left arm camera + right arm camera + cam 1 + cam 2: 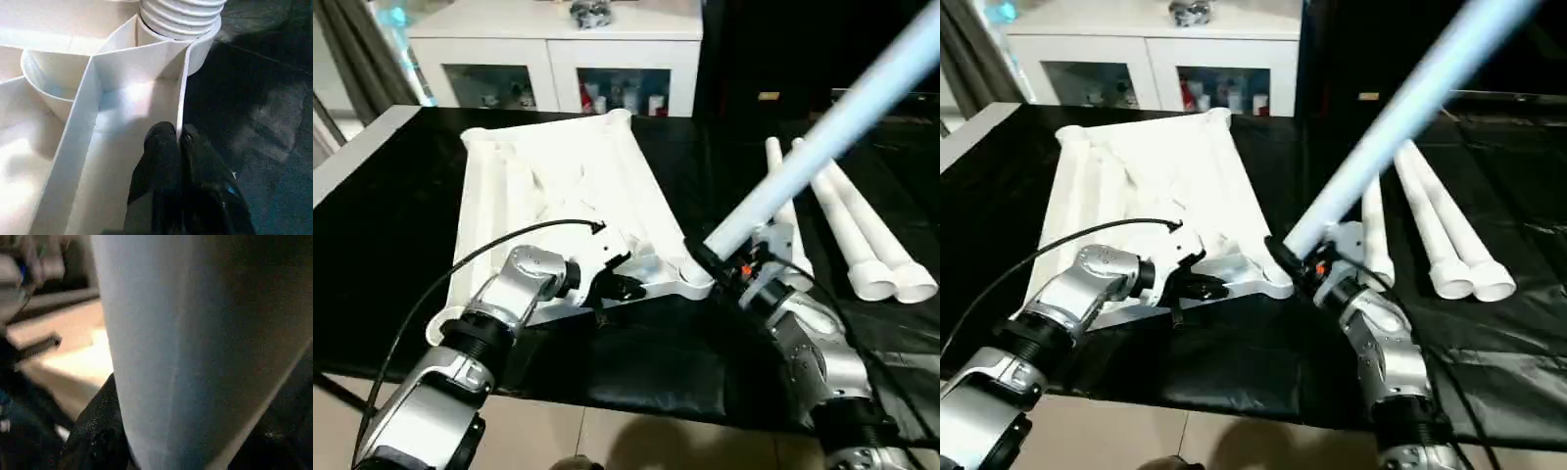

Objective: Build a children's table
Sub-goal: Insert table leg to table base

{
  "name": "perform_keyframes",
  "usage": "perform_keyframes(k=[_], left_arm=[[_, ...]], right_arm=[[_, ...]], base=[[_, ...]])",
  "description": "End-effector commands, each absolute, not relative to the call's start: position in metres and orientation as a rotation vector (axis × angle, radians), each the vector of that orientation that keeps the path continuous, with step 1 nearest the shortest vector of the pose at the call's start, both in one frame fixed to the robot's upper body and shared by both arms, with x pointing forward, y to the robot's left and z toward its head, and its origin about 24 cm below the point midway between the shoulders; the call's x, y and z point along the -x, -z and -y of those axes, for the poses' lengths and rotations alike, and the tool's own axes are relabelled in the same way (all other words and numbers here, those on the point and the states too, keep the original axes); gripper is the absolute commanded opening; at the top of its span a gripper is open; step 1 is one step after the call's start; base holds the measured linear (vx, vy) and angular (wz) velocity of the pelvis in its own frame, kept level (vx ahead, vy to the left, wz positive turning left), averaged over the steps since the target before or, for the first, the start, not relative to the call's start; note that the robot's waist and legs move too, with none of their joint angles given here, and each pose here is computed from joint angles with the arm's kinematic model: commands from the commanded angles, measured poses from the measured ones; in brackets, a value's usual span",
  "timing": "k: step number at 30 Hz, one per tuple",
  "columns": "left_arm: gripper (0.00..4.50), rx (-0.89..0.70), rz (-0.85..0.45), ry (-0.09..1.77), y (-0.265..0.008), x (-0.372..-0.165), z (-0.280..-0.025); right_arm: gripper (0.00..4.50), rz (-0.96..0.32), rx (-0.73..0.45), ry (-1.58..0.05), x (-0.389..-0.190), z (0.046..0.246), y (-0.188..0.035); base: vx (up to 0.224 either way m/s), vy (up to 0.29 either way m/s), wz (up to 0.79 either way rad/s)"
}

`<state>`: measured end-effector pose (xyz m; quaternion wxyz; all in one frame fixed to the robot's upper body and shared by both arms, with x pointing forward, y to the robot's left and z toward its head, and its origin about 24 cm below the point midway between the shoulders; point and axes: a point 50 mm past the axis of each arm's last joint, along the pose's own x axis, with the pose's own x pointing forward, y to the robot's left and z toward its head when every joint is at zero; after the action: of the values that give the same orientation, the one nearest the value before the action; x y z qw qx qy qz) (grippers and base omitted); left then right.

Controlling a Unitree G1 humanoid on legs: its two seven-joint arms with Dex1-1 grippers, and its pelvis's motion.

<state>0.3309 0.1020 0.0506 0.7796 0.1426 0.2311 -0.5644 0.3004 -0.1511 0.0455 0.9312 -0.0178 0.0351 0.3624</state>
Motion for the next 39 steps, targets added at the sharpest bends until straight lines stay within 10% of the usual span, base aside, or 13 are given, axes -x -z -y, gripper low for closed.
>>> perform_keyframes(k=[1,14,39], left_arm=[[0.0,-0.334,-0.408,1.022,-0.077,-0.354,-0.124],[0.0,-0.444,-0.41,1.154,-0.079,-0.345,-0.127],[0.0,-0.564,-0.494,1.269,-0.078,-0.349,-0.126]], right_arm=[[1.94,-0.356,0.09,-0.854,-0.271,0.149,0.006],[1.94,-0.364,0.092,-1.039,-0.302,0.129,-0.016],[1.94,-0.39,0.067,-1.28,-0.281,0.113,-0.01]], base=[[0.0,0.0,0.0],[0.0,0.0,0.0],[0.0,0.0,0.0]])
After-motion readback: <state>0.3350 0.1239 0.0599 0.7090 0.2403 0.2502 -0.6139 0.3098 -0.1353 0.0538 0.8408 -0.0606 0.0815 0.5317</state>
